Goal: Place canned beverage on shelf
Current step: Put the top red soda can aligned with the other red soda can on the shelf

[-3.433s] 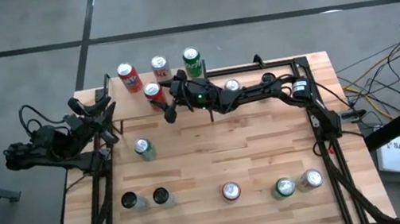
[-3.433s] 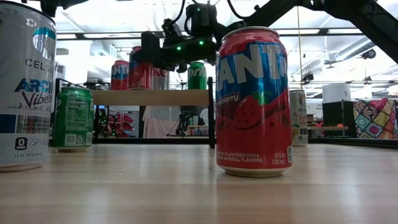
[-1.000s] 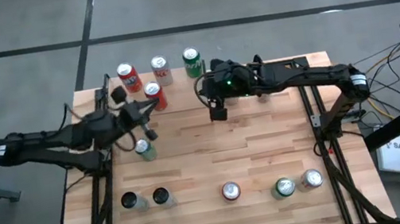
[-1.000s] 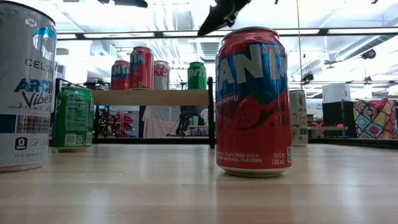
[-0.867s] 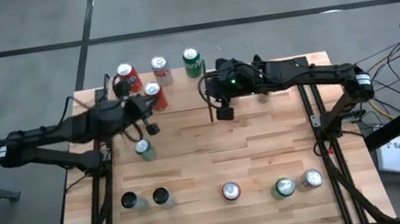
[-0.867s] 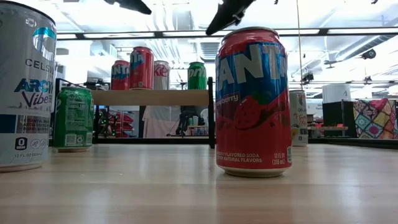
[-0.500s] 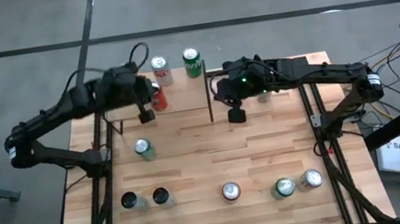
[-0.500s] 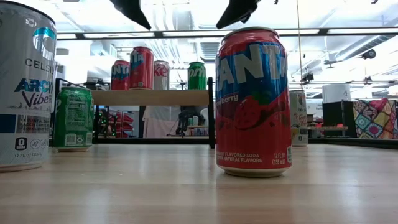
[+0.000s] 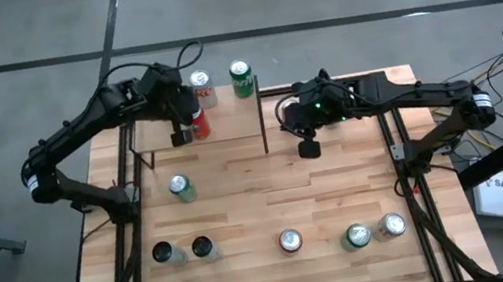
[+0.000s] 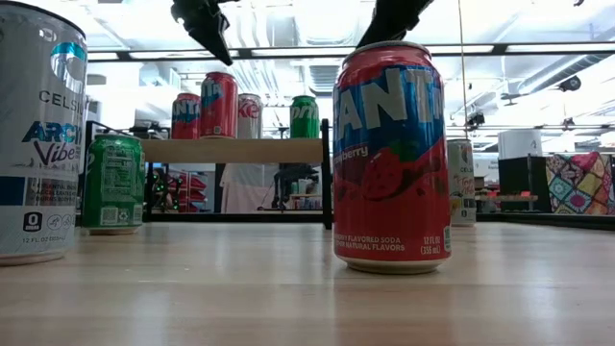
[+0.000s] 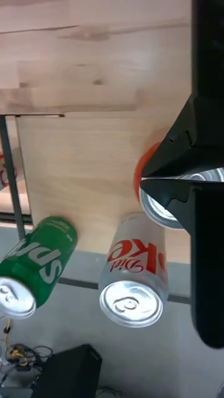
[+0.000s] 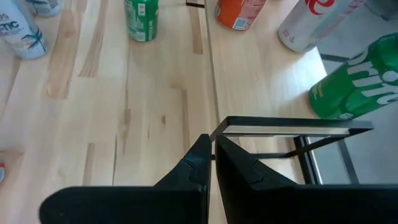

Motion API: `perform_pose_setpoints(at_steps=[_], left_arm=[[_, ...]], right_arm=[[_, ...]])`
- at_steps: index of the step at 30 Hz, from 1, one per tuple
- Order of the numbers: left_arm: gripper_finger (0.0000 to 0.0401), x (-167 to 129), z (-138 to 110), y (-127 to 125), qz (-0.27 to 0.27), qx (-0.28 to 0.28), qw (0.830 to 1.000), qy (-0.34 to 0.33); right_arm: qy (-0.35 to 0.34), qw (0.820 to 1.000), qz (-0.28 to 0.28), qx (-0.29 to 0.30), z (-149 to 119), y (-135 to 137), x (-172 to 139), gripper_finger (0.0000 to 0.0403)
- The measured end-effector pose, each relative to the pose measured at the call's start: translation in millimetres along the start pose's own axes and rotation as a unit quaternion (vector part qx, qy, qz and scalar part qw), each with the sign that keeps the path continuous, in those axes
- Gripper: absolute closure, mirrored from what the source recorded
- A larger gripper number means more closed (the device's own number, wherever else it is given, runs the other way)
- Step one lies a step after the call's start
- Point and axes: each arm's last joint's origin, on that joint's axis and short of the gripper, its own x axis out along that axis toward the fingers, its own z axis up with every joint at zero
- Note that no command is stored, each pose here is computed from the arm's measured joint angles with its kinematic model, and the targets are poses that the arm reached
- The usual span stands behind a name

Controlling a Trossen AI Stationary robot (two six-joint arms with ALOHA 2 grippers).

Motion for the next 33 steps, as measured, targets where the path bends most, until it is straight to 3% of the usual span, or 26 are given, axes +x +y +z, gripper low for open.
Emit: perform_pose_setpoints(at_steps=[21,33], left_arm=[[0.0401,3.5,-2.9,1.1,-0.003,-0.003,1.0,0.02],[0.0401,4.1,-4.6,1.3,-0.005,-0.024,0.999,0.026]], right_arm=[[0.02,0.997,-0.002,0.081,-5.9,1.8,14.2,0.039],[0.02,0.997,-0.002,0.077,-5.9,1.8,14.1,0.039]])
